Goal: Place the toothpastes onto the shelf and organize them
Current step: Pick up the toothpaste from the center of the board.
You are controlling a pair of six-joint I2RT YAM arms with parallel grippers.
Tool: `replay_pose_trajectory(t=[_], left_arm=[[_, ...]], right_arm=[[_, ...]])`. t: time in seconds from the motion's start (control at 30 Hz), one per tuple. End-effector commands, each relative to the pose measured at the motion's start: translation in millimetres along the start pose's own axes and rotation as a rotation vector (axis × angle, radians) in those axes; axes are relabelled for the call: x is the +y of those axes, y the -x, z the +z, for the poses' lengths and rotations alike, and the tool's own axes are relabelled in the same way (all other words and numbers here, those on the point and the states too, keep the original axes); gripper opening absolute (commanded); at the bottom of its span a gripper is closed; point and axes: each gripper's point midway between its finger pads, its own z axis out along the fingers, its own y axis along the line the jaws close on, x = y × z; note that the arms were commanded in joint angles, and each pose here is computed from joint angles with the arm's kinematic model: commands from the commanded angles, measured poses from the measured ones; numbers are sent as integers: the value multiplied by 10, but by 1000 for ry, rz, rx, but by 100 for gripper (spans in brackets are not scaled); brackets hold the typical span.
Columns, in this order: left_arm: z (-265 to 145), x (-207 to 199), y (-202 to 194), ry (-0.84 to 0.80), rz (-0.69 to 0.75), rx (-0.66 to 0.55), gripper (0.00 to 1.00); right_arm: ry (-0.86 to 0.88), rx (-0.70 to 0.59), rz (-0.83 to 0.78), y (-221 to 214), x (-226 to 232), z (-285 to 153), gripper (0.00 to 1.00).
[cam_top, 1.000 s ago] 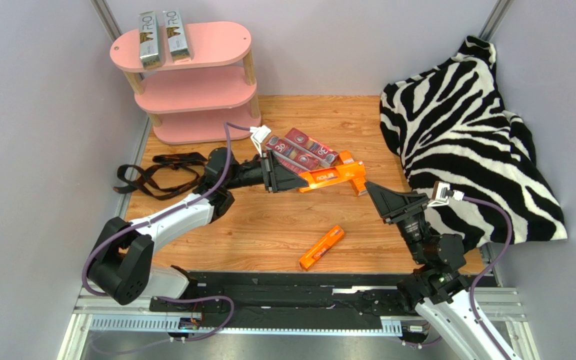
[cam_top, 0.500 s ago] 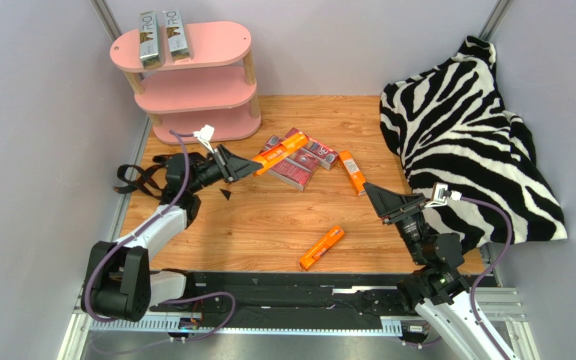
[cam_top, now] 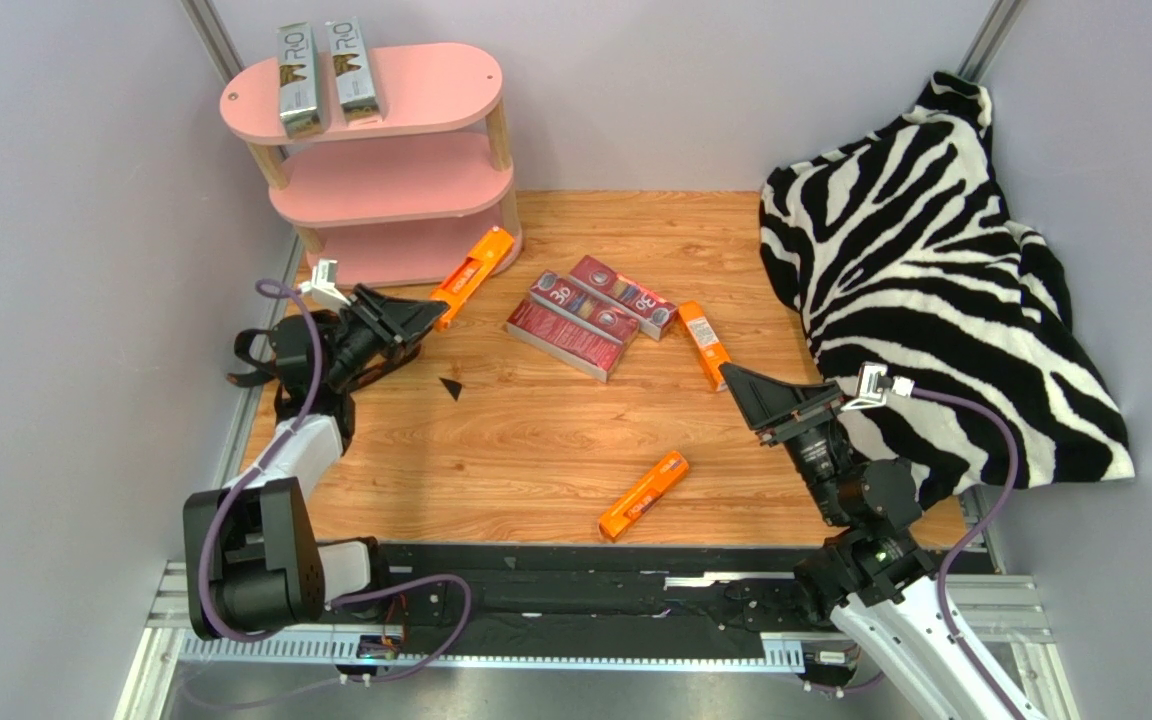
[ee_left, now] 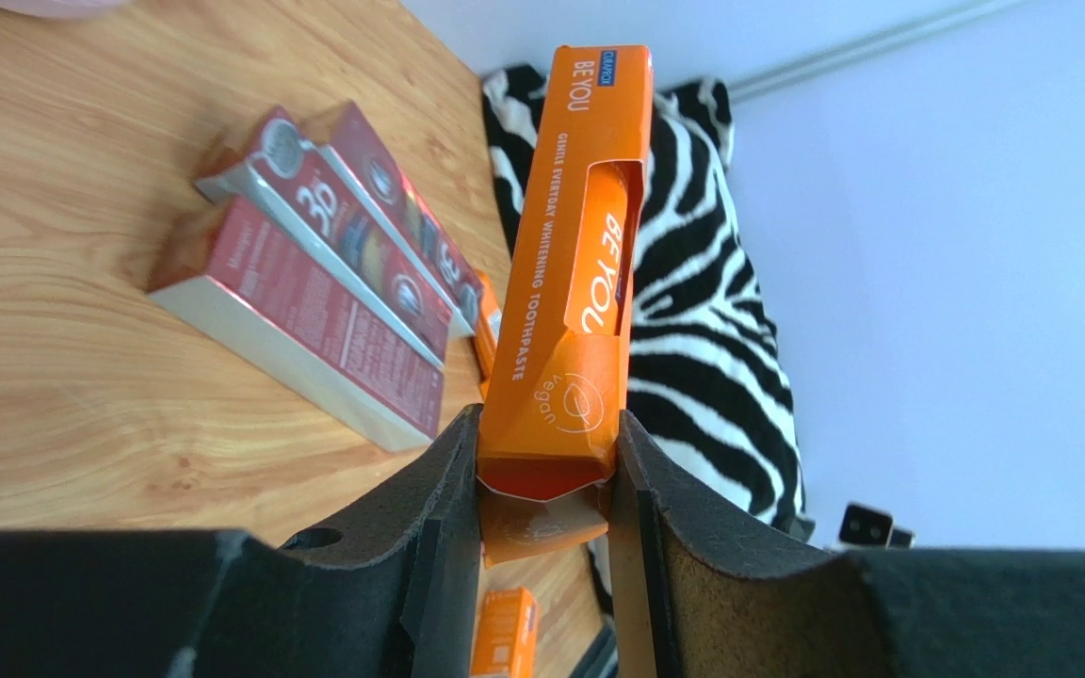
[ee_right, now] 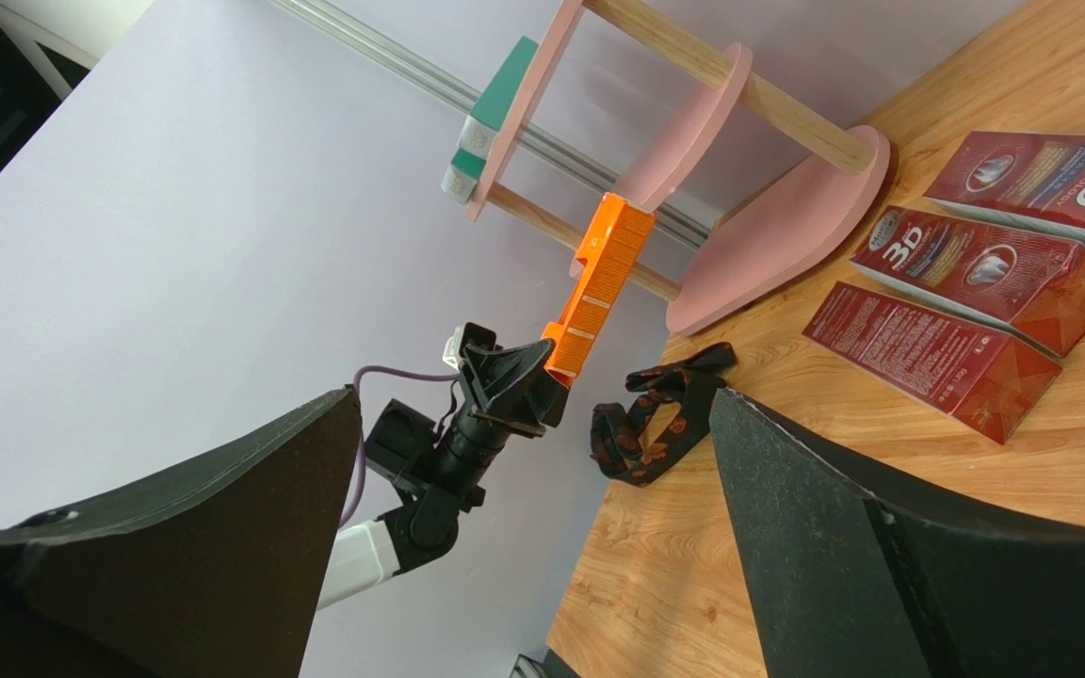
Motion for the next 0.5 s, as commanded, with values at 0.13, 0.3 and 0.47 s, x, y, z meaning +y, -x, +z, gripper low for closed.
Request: replay_pose_trajectory(t=[0.13,0.3,0.47], left_arm=[[-139,37,508,43,-1,-195,31],[-231,98,750,96,-29,-312,31],[-252,43,922,90,-58,-370,31]], right_arm=[[19,-16,-19,59,100,8,100],[10,-18,-27,65,83,3,100],[7,-16,-34,66,82,13,100]])
